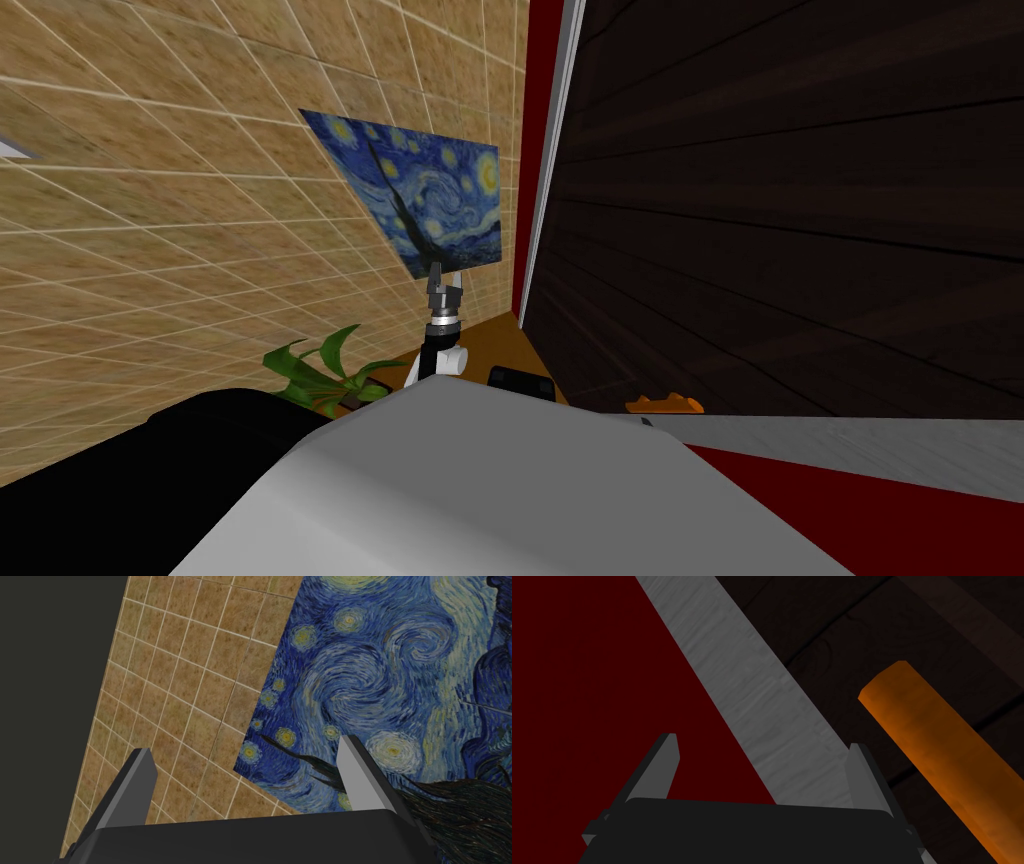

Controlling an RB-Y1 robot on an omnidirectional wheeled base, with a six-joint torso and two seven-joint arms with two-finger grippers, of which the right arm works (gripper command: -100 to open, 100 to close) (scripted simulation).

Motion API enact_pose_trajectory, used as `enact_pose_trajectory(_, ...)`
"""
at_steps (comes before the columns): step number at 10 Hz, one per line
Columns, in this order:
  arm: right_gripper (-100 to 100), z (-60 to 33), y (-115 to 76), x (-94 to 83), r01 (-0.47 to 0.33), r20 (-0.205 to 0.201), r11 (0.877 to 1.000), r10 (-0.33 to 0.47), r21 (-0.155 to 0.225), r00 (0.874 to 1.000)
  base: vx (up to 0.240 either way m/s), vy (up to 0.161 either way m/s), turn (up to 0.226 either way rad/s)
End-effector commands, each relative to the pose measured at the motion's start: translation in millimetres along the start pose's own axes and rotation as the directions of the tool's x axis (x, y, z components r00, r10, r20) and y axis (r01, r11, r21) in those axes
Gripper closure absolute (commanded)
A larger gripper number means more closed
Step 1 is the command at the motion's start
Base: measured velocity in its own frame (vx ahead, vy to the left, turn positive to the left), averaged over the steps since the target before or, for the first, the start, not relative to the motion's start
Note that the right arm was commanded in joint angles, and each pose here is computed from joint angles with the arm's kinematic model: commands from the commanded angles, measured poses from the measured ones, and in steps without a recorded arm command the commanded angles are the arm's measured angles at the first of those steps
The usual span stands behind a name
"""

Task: Push the door open

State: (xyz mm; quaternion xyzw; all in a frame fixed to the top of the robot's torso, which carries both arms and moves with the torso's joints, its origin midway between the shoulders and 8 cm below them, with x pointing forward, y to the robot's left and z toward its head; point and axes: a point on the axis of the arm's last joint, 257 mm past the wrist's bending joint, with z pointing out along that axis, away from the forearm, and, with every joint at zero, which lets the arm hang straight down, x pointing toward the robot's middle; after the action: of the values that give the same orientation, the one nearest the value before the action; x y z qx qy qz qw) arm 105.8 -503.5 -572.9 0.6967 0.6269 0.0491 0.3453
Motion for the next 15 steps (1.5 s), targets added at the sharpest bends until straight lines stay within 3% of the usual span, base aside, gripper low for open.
enact_pose_trajectory(1,-100,2.7,-5.1,-27.5,0.001,0.046,1.0,-0.002,0.023,0.999,-0.007,0.003,-0.004)
enact_pose_trajectory(2,-100,-2.9,5.9,13.9,0.009,-0.043,1.0,-0.01,-0.022,0.999,0.077,0.064,0.034)
enact_pose_trajectory(3,-100,-2.9,5.9,13.9,0.009,-0.043,1.0,-0.01,-0.022,0.999,0.117,0.014,-0.028)
enact_pose_trajectory(7,-100,-4.9,11.7,38.4,0.012,-0.111,0.999,-0.018,-0.052,0.994,0.096,0.001,-0.016)
enact_pose_trajectory(15,-100,-4.9,11.7,38.4,0.012,-0.111,0.999,-0.018,-0.052,0.994,0.006,-0.001,0.004)
